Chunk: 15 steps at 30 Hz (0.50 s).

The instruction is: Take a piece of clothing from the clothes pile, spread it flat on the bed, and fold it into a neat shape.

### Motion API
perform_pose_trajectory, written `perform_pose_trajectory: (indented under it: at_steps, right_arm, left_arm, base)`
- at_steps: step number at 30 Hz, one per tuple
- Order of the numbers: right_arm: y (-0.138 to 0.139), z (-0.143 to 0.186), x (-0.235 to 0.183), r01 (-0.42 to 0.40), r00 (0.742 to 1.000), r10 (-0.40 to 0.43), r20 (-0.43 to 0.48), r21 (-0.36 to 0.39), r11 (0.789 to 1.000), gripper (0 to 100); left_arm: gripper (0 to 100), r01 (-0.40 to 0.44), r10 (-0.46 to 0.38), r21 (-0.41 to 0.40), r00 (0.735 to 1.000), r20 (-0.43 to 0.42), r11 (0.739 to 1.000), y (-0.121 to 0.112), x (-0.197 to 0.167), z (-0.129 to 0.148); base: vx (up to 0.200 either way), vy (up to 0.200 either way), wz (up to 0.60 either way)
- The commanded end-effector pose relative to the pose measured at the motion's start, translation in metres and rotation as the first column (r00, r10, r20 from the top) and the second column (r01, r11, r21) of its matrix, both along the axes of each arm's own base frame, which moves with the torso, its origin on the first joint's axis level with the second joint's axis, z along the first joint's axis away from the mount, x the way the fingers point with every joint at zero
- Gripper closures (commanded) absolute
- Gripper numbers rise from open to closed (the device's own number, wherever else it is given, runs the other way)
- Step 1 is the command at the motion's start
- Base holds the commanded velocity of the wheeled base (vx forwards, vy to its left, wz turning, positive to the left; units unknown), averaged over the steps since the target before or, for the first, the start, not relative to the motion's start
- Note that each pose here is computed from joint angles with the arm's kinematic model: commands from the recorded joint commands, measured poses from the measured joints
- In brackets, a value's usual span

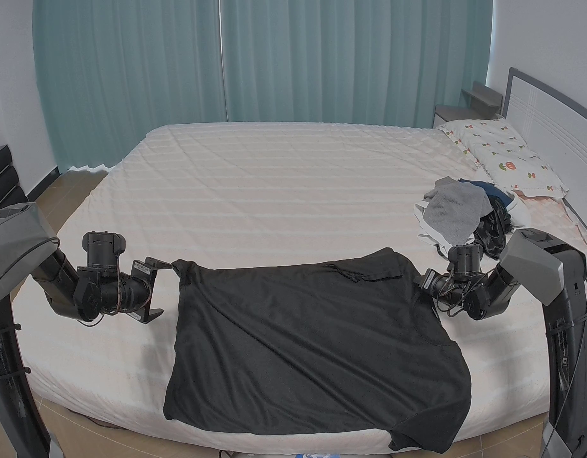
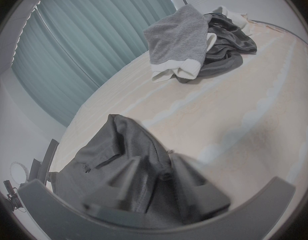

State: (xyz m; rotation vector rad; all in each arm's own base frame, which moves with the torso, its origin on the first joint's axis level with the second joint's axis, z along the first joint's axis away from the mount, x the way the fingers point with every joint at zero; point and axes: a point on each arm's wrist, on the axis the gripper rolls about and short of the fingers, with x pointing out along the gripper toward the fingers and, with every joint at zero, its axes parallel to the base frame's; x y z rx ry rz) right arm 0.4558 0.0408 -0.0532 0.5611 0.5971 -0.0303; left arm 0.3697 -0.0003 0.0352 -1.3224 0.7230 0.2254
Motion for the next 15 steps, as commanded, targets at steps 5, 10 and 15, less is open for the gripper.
perform_pose_trajectory:
  at_steps: [5,10,15]
  right_arm:
    - [-0.004,0.005,0.002,0.030,0.999,-0.030,0.012,0.031,0.999,100]
    - [-0.014,0.014,0.006,0.066,0.997,-0.068,0.035,0.059,0.996,100]
    - [-0.030,0.018,0.012,0.117,0.991,-0.122,0.051,0.092,0.989,100]
  left_arm:
    - [0,0.004,-0.004,0.001,1.000,-0.002,1.000,-0.001,0.000,-0.001]
    - [0,0.010,-0.010,0.005,1.000,-0.006,1.000,-0.003,-0.001,-0.002]
    - [0,0.013,-0.013,0.009,1.000,-0.006,1.000,-0.003,-0.001,-0.003]
  base:
    - [0.000,0.000,0.00]
    - [0.000,0.000,0.00]
    - [0.000,0.000,0.00]
